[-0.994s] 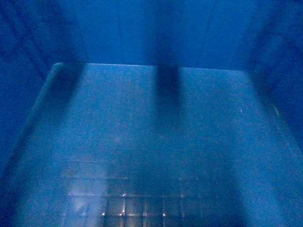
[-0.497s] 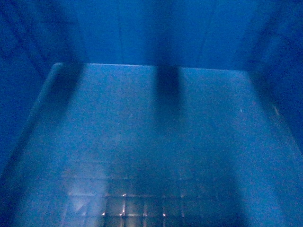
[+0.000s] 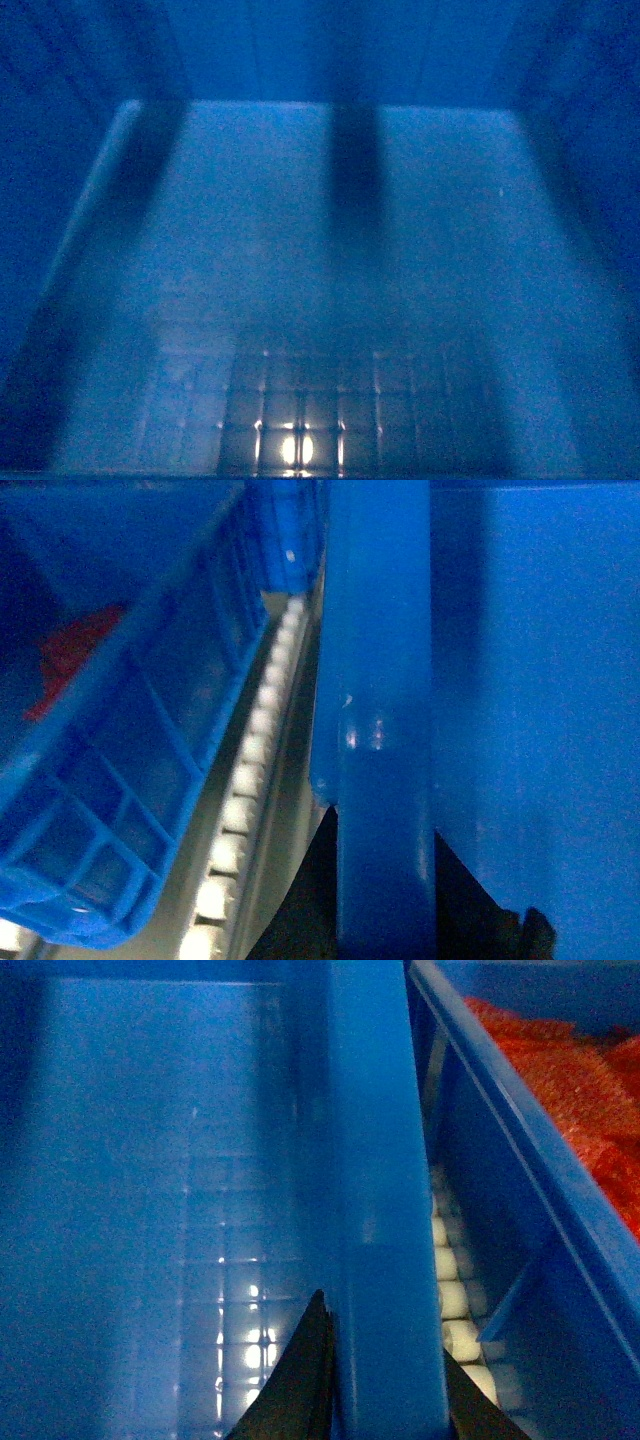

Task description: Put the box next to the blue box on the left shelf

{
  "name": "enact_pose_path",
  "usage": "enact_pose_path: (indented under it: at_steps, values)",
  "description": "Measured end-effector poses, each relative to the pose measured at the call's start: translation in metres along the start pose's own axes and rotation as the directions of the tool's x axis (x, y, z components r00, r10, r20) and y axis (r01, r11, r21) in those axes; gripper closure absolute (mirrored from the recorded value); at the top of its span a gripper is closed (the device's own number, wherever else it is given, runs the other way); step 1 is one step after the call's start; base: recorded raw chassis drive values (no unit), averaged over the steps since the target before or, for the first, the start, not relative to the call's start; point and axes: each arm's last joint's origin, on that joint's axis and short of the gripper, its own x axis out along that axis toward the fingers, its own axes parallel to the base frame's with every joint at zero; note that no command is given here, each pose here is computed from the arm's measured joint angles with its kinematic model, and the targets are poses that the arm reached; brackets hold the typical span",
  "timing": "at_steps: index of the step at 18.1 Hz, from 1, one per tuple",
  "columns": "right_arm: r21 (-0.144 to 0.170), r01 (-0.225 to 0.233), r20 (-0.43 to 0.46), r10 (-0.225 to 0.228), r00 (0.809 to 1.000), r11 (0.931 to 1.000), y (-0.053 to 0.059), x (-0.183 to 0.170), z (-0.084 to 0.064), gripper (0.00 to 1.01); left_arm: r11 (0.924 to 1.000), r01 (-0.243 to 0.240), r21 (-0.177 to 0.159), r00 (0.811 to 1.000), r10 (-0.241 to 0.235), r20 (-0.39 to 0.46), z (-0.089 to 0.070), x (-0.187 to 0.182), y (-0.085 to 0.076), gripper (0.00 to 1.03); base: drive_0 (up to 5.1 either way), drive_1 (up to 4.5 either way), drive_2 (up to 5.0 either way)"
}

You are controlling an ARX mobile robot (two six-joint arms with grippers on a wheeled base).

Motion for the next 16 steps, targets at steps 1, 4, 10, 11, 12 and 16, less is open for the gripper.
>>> enact_pose_path:
  at_steps: [1,4,10,11,12,16]
  values:
    - [0.008,-0.01,-0.035,0.011,0.999,0.9999,-0.002,0.01,-0.001,0.9,0.9997,0.018,-0.013,0.997,-0.019,-0.068,-0.002,0.014,0.0,0.93,0.0,0.0,0.0]
    - [0.096,-0.072,-0.152,0.086,0.985,0.9928,-0.006,0.054,0.004,0.92,0.9987,0.022,-0.047,0.986,-0.029,-0.162,0.015,0.045,0.006,0.94,0.0,0.0,0.0]
    - [0.102,-0.06,-0.271,0.086,0.959,0.9929,-0.006,0.072,-0.009,0.93,0.9966,0.046,-0.068,0.943,-0.066,-0.327,0.003,0.074,0.001,0.95,0.0,0.0,0.0]
    - [0.098,-0.06,-0.272,0.085,0.959,0.9933,-0.005,0.073,-0.008,0.93,0.9962,0.045,-0.075,0.942,-0.068,-0.329,0.002,0.076,0.002,0.95,0.0,0.0,0.0]
    - [0.09,-0.059,-0.273,0.081,0.959,0.9942,-0.004,0.073,-0.007,0.93,0.996,0.045,-0.078,0.94,-0.068,-0.335,-0.002,0.078,0.003,0.95,0.0,0.0,0.0]
    - [0.09,-0.06,-0.273,0.083,0.959,0.9941,0.002,0.072,-0.006,0.86,0.9966,0.034,-0.076,0.947,-0.056,-0.315,-0.004,0.078,0.006,0.89,0.0,0.0,0.0]
